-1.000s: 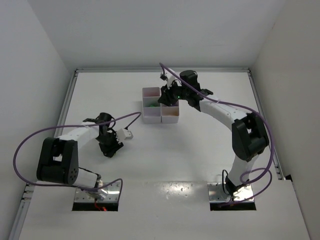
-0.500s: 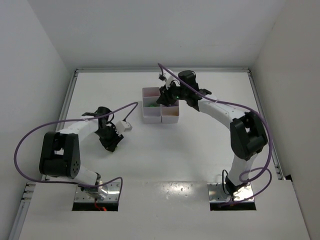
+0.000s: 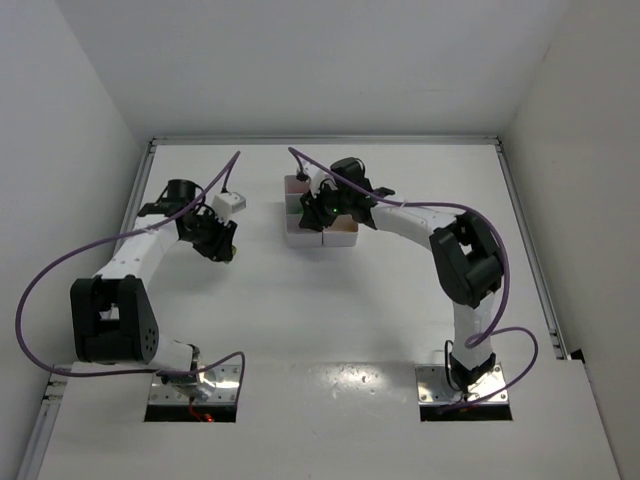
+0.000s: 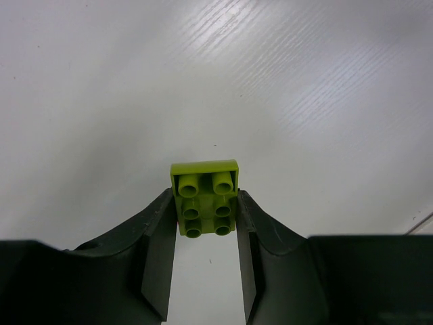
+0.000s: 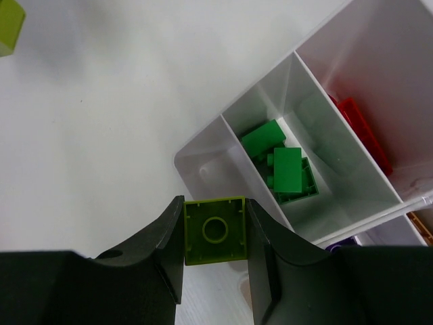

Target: Sort the legos into containers by color

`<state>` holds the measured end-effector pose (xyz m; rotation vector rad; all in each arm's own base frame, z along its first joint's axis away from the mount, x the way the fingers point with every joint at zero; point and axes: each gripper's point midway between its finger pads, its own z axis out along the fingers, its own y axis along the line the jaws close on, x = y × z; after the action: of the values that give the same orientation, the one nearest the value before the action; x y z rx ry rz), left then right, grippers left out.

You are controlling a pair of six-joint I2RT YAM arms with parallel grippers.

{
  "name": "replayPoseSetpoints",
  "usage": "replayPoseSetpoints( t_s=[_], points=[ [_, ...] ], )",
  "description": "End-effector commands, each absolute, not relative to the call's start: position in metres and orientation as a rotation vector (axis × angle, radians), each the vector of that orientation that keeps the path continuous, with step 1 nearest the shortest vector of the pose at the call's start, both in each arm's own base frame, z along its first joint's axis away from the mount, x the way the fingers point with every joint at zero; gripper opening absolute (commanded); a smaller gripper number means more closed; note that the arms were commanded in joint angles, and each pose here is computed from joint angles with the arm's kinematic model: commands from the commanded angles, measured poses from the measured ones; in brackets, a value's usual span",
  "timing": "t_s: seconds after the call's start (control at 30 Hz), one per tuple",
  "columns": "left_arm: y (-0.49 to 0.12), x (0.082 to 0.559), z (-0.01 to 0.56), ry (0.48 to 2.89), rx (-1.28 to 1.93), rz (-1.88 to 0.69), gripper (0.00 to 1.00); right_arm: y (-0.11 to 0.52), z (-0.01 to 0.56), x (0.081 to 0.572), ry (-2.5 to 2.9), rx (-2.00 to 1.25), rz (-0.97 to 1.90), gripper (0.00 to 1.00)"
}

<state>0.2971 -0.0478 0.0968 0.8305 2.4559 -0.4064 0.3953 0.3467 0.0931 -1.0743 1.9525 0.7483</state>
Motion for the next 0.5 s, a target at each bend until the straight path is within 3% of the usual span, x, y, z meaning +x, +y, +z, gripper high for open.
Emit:
replayPoseSetpoints(
  t_s=[0.0,0.17,0.27,0.33,0.47],
  points=[
    [-0.053,0.302,0.118,2.404,0.778,-0.45,0.0,0.359,0.112,0.411,1.889,-1.049,0.747,0.02],
    [-0.053,0.302,0.124,2.399,0.768,-0.448,0.0,0.362,0.108,0.419,1.891,-1.044,0.737,0.04],
    [-0.053,0.3,0.125,2.399,0.768,-0.448,0.0,0.363,0.108,0.423,1.891,-1.039,0.727,0.18],
    [-0.053,0.3,0.128,2.39,0.768,-0.443,0.0,0.364,0.107,0.425,1.891,-1.039,0.727,0.33],
    [-0.053,0.299,0.128,2.395,0.757,-0.447,0.0,0.367,0.112,0.423,1.873,-1.049,0.717,0.44]
  ],
)
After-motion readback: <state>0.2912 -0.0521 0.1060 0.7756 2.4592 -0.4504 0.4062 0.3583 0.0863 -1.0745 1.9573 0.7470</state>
